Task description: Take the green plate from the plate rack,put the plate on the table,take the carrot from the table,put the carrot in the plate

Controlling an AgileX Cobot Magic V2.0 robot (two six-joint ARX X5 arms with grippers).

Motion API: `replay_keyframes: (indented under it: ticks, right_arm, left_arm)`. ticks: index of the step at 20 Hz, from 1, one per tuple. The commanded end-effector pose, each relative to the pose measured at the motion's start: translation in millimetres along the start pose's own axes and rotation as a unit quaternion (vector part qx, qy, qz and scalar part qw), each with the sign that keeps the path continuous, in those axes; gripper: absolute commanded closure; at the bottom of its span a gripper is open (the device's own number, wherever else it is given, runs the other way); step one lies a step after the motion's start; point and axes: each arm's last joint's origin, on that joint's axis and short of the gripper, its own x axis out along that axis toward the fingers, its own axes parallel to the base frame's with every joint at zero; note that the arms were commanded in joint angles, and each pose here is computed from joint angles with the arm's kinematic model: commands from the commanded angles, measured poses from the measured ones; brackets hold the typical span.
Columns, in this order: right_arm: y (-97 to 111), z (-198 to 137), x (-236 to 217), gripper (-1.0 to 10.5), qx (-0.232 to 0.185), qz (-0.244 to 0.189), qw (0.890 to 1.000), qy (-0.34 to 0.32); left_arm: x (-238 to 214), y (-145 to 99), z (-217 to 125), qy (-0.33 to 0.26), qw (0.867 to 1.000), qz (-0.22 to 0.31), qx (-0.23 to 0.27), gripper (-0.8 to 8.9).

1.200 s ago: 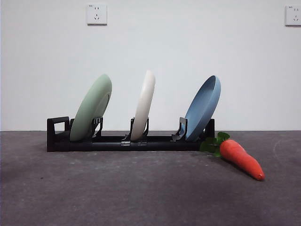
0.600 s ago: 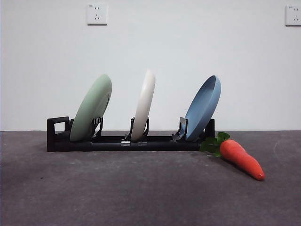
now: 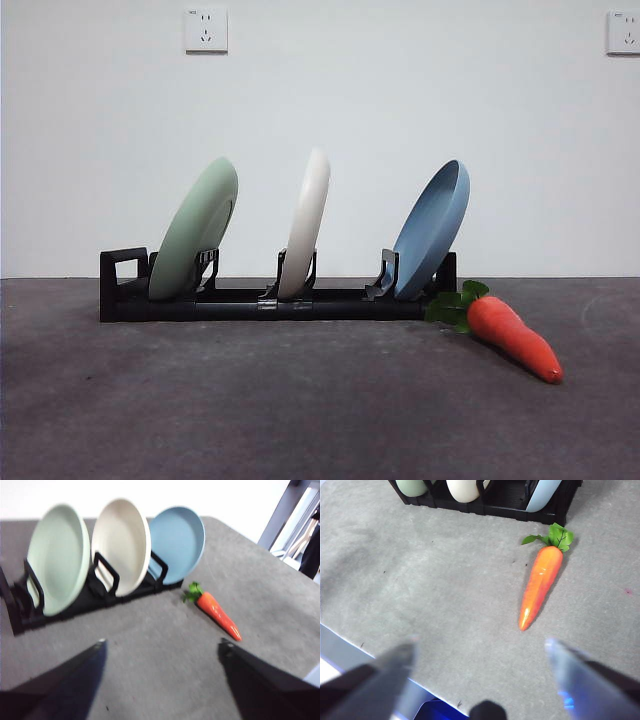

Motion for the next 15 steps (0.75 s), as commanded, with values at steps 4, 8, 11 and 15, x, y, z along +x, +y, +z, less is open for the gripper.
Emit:
replay_keyframes:
  ticks: [4, 8, 11, 15]
  right_arm:
    - [0.3, 2.0, -0.6, 3.2, 0.003, 0.0, 1.0, -0.008]
    - [0.0, 3.9, -0.5, 3.3, 0.003, -0.001, 1.0, -0.016]
    - [-0.7, 4.1, 0.7, 3.3, 0.004, 0.0, 1.0, -0.013]
    - [-2.2, 4.9, 3.2, 3.3, 0.008, 0.001, 1.0, -0.008]
  left_arm:
    - [28.2, 16.7, 20.1, -0.011, 1.0, -0.011, -0.014, 2.79]
    - [68.7, 32.2, 47.9, -0.002, 1.0, -0.03, -0.008, 2.79]
    - [108.1, 46.0, 72.8, 0.018, 0.999, -0.026, -0.005, 2.79]
    - [163.8, 64.6, 98.1, 0.049, 0.999, -0.022, 0.008, 2.79]
